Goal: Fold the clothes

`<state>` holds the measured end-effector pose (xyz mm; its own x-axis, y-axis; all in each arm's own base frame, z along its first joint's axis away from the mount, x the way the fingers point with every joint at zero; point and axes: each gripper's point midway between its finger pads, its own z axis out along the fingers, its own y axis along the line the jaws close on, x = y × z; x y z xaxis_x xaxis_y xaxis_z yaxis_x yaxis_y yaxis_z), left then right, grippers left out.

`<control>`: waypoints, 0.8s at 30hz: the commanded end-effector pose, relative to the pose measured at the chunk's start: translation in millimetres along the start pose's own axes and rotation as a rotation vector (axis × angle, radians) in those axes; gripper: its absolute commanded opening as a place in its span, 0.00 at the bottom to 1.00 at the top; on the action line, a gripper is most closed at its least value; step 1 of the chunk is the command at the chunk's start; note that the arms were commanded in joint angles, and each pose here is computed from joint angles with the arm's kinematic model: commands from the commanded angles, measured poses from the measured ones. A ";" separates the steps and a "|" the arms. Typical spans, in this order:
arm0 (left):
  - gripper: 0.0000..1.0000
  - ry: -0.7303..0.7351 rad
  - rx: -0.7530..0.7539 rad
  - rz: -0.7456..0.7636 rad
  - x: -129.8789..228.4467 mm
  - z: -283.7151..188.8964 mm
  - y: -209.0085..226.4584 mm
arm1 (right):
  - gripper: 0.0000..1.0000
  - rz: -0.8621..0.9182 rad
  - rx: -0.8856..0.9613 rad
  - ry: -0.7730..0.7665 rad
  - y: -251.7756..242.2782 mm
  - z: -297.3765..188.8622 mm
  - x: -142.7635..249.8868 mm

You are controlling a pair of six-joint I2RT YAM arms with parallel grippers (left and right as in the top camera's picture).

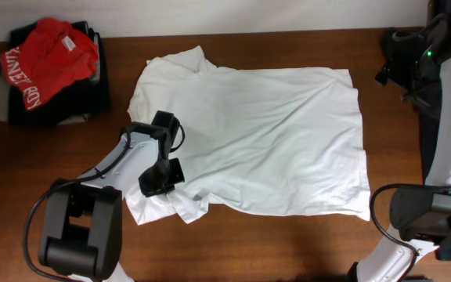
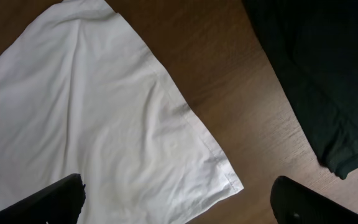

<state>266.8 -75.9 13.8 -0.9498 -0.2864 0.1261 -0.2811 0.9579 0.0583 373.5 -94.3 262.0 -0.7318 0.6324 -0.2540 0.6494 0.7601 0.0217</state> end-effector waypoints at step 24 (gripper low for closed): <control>0.01 0.013 -0.037 0.076 44.5 -57.1 7.2 | 0.99 0.013 0.001 -0.040 -5.5 -13.0 -2.2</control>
<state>230.2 -79.1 65.4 -0.9553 -0.2385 0.1750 -0.2259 0.9701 0.0887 373.5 -94.3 262.0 -0.7318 0.6324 -0.2540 0.6494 0.7601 0.0217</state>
